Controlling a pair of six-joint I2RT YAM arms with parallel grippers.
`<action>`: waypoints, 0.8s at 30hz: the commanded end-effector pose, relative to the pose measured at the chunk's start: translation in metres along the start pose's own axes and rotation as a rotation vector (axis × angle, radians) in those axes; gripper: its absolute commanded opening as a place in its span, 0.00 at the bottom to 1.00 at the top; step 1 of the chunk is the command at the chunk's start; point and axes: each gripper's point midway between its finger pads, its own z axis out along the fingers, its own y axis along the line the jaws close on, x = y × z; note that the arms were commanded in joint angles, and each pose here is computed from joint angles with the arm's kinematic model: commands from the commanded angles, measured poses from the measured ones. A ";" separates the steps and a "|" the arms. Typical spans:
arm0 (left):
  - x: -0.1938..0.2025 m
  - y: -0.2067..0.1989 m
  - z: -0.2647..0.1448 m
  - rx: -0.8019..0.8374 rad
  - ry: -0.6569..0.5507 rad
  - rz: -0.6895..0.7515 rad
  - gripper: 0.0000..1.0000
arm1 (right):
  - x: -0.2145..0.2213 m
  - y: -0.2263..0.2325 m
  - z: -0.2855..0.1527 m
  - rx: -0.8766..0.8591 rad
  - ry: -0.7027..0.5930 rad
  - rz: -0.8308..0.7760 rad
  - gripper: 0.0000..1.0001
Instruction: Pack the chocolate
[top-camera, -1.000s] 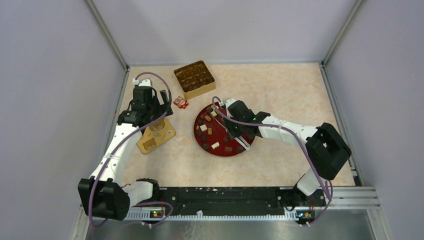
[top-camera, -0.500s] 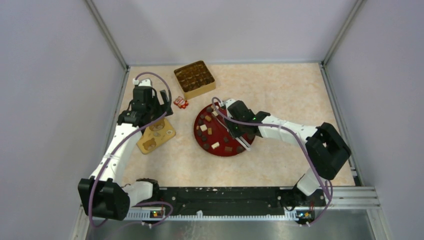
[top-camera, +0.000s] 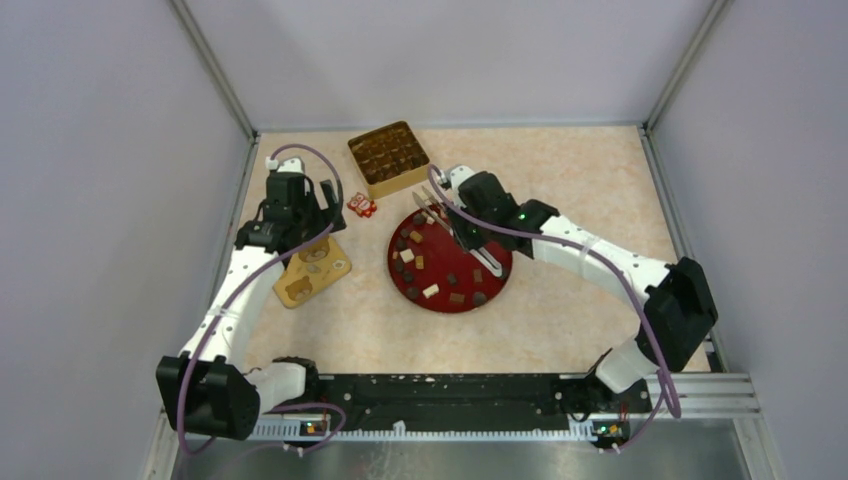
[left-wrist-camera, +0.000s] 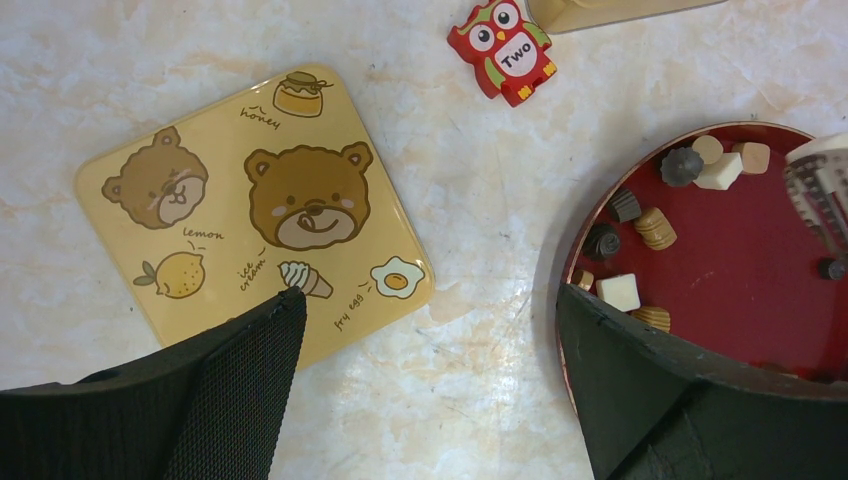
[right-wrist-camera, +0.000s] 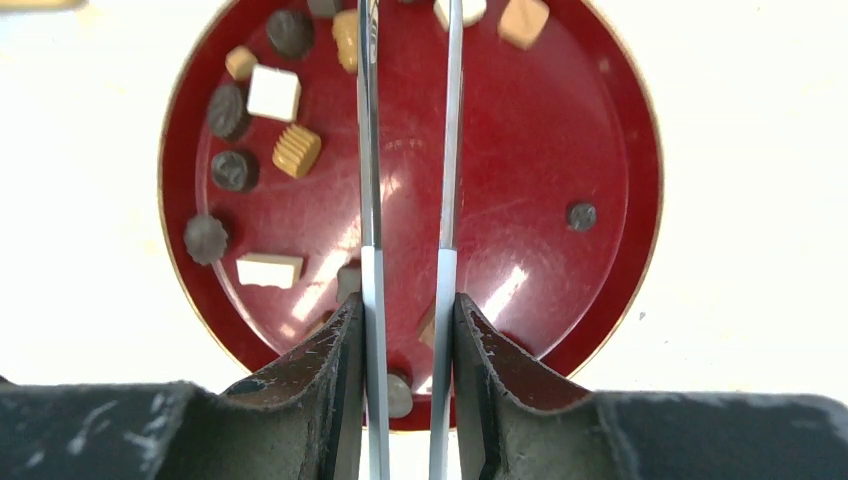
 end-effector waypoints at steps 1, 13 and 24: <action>-0.020 -0.009 0.001 0.030 -0.054 -0.008 0.99 | -0.055 -0.009 -0.018 0.030 -0.142 -0.004 0.00; -0.034 -0.017 0.009 0.024 -0.046 -0.045 0.99 | -0.166 -0.049 0.014 0.053 -0.324 0.102 0.00; -0.028 -0.009 0.004 -0.002 -0.043 -0.038 0.99 | -0.210 -0.074 0.106 0.111 -0.309 0.126 0.00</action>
